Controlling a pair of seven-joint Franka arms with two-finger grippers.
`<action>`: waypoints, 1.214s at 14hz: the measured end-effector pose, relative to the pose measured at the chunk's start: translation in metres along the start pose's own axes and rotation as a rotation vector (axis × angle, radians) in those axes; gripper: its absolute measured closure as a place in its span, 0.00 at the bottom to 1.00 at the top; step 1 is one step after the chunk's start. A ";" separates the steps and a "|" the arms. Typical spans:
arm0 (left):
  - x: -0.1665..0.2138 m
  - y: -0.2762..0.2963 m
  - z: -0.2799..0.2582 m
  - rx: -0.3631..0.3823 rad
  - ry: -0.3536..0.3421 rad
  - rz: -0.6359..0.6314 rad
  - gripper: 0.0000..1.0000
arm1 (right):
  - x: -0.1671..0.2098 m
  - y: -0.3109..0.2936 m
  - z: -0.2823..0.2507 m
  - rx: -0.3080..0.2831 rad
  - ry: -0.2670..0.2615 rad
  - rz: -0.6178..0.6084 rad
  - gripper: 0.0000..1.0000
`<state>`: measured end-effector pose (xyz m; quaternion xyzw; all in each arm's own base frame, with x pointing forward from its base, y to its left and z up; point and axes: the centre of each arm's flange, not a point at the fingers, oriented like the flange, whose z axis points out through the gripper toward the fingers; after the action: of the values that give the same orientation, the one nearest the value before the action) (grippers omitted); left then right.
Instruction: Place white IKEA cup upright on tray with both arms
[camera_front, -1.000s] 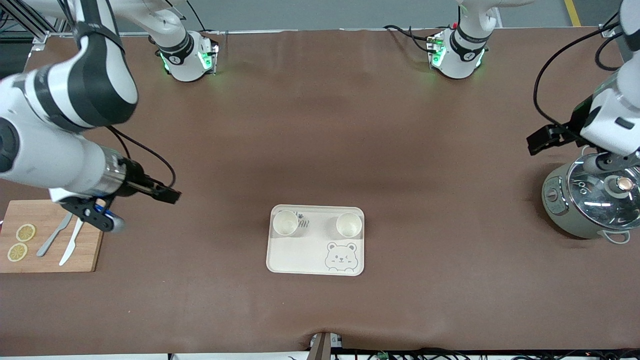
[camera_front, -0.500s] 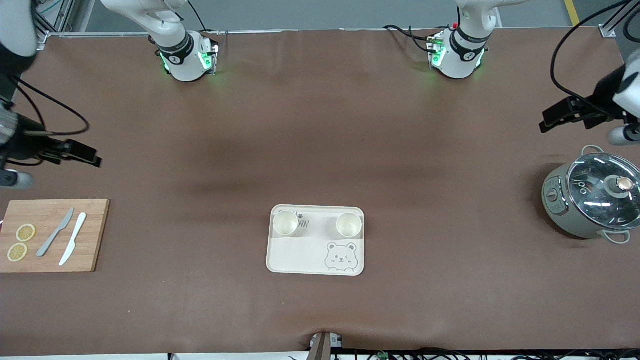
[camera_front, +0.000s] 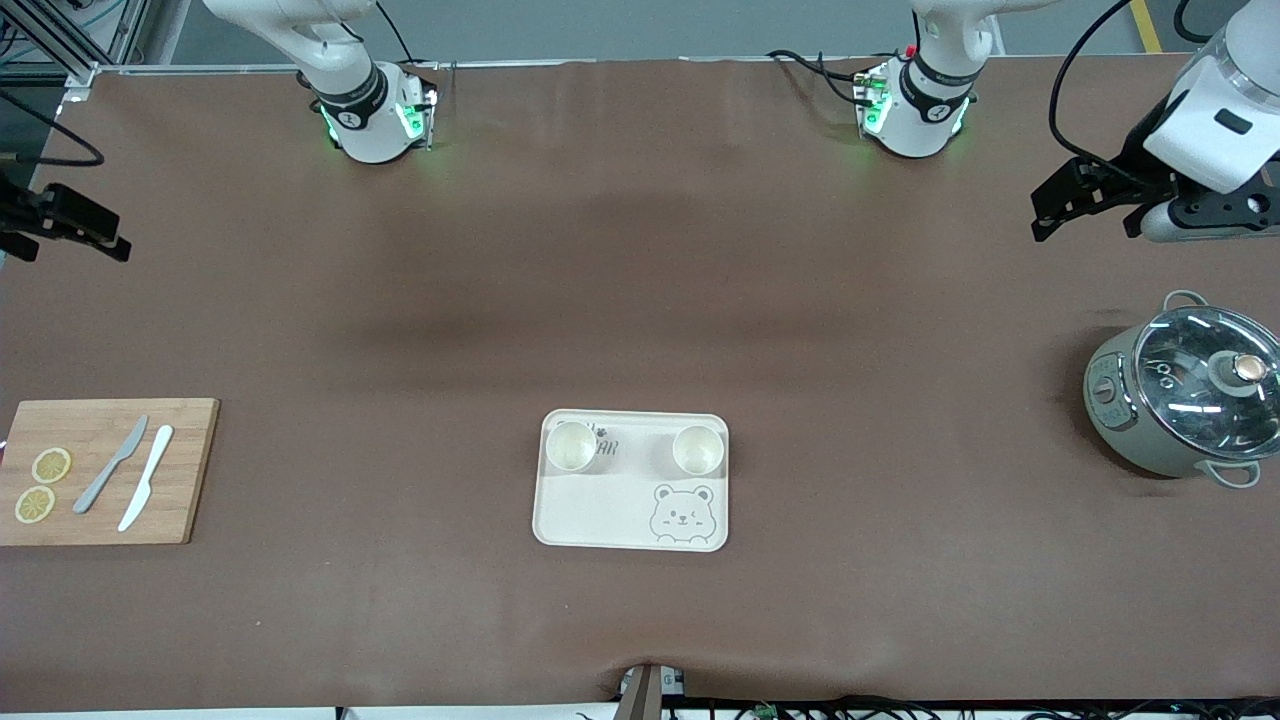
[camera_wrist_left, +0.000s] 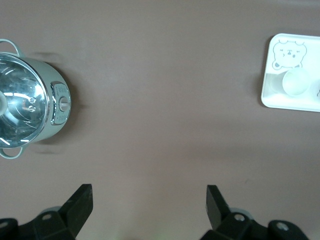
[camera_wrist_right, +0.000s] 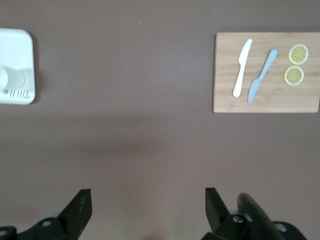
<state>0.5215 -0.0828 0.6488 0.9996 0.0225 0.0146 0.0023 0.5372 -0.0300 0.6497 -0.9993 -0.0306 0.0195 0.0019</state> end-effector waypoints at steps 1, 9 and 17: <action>0.003 -0.003 0.000 -0.002 0.005 -0.005 0.00 | -0.001 0.000 0.003 0.001 -0.007 -0.031 0.00; 0.008 -0.007 -0.001 0.020 0.010 -0.007 0.00 | -0.002 -0.002 0.006 0.003 -0.021 -0.061 0.00; 0.007 -0.007 -0.002 0.059 0.014 0.001 0.00 | -0.003 -0.002 0.007 0.005 -0.033 -0.061 0.00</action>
<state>0.5282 -0.0753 0.6505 0.9992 0.0226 0.0207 -0.0275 0.5335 -0.0278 0.6423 -0.9975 -0.0609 0.0361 0.0044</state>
